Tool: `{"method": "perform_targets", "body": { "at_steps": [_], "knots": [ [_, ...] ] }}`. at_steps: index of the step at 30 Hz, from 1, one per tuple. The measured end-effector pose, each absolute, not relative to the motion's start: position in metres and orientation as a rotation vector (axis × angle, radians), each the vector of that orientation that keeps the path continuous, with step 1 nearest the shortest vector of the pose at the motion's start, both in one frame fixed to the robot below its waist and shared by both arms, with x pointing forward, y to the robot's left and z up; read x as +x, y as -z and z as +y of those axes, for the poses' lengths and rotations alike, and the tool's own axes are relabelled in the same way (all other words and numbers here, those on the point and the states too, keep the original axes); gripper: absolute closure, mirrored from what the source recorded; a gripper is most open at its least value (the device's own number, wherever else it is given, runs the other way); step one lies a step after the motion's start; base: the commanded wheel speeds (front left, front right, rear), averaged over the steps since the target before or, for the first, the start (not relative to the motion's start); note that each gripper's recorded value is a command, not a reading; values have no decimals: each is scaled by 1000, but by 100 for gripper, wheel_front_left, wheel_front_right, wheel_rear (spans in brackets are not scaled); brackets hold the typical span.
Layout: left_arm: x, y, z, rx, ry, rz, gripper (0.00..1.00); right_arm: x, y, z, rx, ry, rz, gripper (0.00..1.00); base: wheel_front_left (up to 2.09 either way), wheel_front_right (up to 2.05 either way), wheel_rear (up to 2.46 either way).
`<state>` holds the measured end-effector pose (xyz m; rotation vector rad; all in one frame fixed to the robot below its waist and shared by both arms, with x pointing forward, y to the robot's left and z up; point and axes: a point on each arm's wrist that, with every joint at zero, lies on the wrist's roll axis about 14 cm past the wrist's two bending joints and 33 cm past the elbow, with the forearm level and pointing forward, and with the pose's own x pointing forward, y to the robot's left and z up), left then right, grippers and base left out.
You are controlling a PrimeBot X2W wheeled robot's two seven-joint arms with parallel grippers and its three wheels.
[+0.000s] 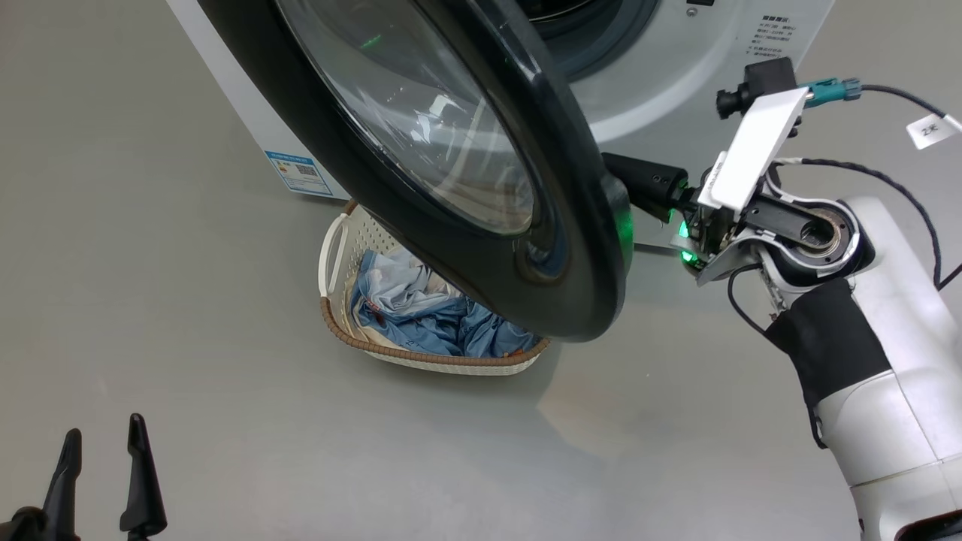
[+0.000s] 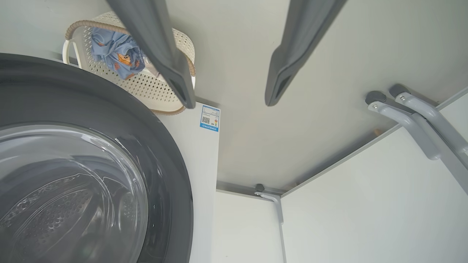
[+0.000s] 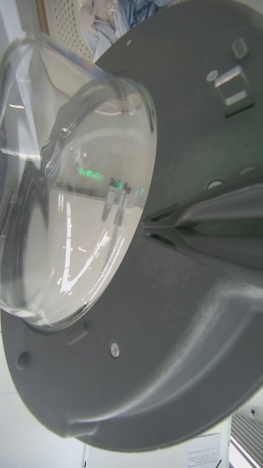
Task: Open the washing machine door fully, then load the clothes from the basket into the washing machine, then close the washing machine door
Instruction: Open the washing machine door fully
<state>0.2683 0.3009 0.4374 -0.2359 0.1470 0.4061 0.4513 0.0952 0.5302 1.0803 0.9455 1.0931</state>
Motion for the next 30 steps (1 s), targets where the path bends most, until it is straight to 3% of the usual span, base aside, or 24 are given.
{"method": "perform_targets", "body": {
  "at_steps": [21,30],
  "knots": [
    [244,-455,284,-285,-398,75,0,347,-514,140,1055,-1231,1161,100,0,0,0],
    [225,-460,277,-275,-392,62,0,311,-531,153,1093,-1309,1179,100,0,0,0]
  ]
}}
